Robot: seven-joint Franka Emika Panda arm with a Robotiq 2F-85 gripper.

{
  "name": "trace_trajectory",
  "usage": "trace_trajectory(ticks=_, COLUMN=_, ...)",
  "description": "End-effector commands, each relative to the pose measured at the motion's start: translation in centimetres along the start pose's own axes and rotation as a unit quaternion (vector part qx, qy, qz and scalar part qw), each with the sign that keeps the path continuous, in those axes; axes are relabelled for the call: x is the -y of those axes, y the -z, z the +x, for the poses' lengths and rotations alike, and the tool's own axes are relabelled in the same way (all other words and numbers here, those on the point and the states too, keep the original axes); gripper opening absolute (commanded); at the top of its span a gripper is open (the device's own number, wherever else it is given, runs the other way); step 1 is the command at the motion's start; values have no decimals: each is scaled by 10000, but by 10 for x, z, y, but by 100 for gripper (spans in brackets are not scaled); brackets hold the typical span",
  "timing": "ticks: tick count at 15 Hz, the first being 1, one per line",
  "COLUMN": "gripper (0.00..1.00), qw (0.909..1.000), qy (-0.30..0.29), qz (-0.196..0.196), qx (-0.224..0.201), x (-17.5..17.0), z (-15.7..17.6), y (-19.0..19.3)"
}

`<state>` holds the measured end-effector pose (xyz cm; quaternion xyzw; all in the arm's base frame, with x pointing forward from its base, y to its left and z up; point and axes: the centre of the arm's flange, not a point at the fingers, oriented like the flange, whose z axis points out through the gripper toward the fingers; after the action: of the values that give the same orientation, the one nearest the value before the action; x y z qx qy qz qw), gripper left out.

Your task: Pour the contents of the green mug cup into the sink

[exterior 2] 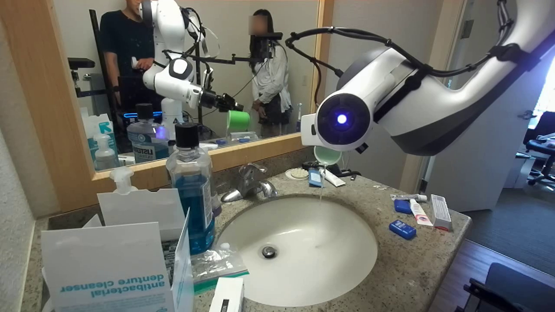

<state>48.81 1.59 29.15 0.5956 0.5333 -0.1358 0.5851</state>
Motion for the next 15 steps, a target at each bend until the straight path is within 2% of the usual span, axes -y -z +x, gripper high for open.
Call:
trace_trajectory(ticks=1, gripper=8, qw=9993, qy=-104, qz=-274, qx=236, x=5, z=-9, y=10)
trace_trajectory(ticks=15, gripper=8, qw=9971, qy=-84, qz=-489, qx=570, x=4, z=-9, y=19)
